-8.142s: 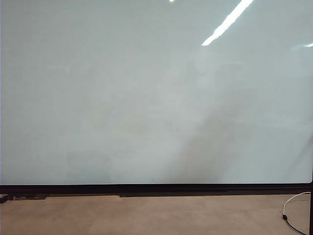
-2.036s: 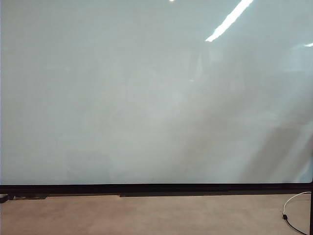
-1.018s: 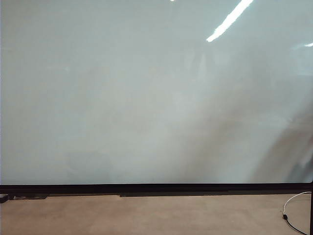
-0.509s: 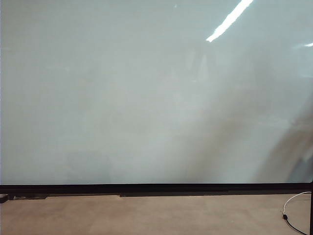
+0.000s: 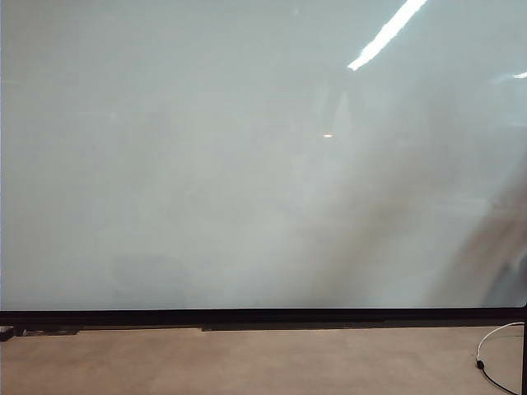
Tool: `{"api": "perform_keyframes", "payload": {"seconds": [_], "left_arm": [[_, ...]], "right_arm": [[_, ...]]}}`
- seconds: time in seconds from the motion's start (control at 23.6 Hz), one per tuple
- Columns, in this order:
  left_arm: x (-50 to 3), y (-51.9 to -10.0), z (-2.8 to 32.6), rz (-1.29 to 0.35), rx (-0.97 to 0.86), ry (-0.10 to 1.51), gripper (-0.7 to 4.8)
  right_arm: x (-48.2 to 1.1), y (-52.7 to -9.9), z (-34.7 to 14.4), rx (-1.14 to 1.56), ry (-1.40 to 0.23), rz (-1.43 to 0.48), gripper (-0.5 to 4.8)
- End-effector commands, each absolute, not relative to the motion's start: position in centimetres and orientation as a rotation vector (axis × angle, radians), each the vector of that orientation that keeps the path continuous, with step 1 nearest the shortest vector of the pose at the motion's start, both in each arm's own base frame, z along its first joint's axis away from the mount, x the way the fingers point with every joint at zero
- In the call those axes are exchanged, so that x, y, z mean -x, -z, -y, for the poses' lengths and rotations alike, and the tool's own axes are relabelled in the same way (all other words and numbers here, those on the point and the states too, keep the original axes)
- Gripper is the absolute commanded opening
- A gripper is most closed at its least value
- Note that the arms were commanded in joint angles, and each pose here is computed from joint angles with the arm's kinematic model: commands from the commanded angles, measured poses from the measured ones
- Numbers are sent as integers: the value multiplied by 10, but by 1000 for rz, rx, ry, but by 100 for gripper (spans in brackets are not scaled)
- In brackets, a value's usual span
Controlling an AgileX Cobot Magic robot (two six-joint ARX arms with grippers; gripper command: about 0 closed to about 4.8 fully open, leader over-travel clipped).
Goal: Pick up the pen on the shelf to the right of the whiteboard and draw a check mark.
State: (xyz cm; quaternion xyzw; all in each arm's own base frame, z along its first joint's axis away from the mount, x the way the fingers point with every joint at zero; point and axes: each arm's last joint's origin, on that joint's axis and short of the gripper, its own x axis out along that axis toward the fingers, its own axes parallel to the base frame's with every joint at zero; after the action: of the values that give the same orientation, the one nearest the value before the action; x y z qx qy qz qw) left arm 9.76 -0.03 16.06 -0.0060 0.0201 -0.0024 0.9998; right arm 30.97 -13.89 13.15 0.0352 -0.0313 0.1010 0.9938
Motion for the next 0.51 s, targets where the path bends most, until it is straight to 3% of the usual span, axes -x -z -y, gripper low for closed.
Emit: {"api": "perform_keyframes", "payload": {"seconds": [0.04, 0.34, 0.51], "left_arm": [[-97, -163, 0, -25, 8, 5, -4], [-97, -163, 0, -25, 8, 5, -5], [-97, -163, 0, -25, 8, 5, -4]], "right_arm": [[-312, -135, 138, -63, -215, 84, 332], [-312, -135, 138, -65, -214, 84, 331], [-312, -135, 138, -65, -215, 84, 291]]}}
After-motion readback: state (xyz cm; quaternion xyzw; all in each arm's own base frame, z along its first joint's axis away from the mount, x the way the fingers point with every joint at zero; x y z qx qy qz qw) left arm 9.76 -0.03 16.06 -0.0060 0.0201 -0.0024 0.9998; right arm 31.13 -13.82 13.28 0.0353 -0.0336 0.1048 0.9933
